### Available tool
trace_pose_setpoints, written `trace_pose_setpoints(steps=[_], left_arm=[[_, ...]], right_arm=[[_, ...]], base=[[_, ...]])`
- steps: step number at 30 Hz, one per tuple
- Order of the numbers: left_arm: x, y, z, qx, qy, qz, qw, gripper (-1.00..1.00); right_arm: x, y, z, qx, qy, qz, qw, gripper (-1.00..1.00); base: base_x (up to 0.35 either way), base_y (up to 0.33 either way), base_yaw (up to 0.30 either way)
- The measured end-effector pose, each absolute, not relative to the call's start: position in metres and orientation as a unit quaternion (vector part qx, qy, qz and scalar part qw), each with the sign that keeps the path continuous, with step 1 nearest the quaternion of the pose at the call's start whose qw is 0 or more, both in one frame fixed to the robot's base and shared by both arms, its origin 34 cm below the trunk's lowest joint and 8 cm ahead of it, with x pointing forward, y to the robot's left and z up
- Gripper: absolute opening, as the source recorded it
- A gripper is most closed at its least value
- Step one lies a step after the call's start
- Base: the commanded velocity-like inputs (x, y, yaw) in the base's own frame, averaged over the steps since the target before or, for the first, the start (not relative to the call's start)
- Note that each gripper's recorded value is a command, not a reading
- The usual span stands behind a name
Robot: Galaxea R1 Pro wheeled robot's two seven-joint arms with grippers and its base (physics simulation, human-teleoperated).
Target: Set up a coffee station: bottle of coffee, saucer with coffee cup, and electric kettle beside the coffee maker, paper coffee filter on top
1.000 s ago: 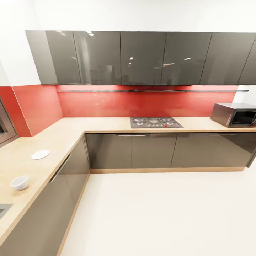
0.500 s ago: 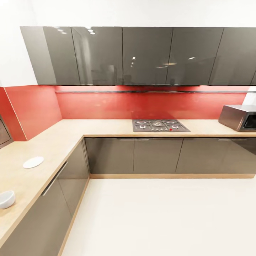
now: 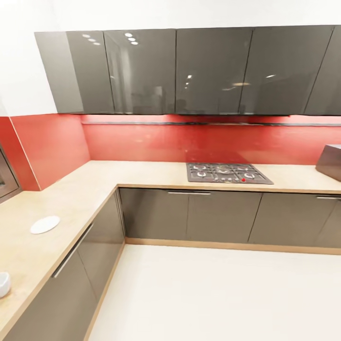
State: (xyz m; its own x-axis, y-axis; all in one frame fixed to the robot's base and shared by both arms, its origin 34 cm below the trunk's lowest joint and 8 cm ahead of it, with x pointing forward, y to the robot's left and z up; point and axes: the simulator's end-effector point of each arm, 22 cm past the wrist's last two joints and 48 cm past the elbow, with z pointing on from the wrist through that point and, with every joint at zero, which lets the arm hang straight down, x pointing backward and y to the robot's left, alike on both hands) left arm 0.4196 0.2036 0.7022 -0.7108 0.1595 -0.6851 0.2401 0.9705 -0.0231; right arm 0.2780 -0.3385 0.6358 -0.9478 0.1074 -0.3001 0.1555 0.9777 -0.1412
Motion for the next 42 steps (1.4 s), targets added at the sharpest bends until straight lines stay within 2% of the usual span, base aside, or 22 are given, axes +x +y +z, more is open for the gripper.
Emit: trace_pose_setpoints(steps=[19, 42], left_arm=[[0.4196, 0.2035, 0.7023, 0.108, 0.923, -0.055, 0.365, 1.0], [0.4198, 0.2044, 0.7023, 0.109, 0.923, -0.055, 0.365, 1.0]], right_arm=[[0.2777, -0.3382, 0.6357, 0.065, 0.984, -0.082, 0.147, 1.0], [0.2777, -0.3372, 0.6355, 0.066, 0.984, -0.081, 0.147, 1.0]], base=[[0.336, -0.011, 0.001], [0.297, -0.138, 0.0]])
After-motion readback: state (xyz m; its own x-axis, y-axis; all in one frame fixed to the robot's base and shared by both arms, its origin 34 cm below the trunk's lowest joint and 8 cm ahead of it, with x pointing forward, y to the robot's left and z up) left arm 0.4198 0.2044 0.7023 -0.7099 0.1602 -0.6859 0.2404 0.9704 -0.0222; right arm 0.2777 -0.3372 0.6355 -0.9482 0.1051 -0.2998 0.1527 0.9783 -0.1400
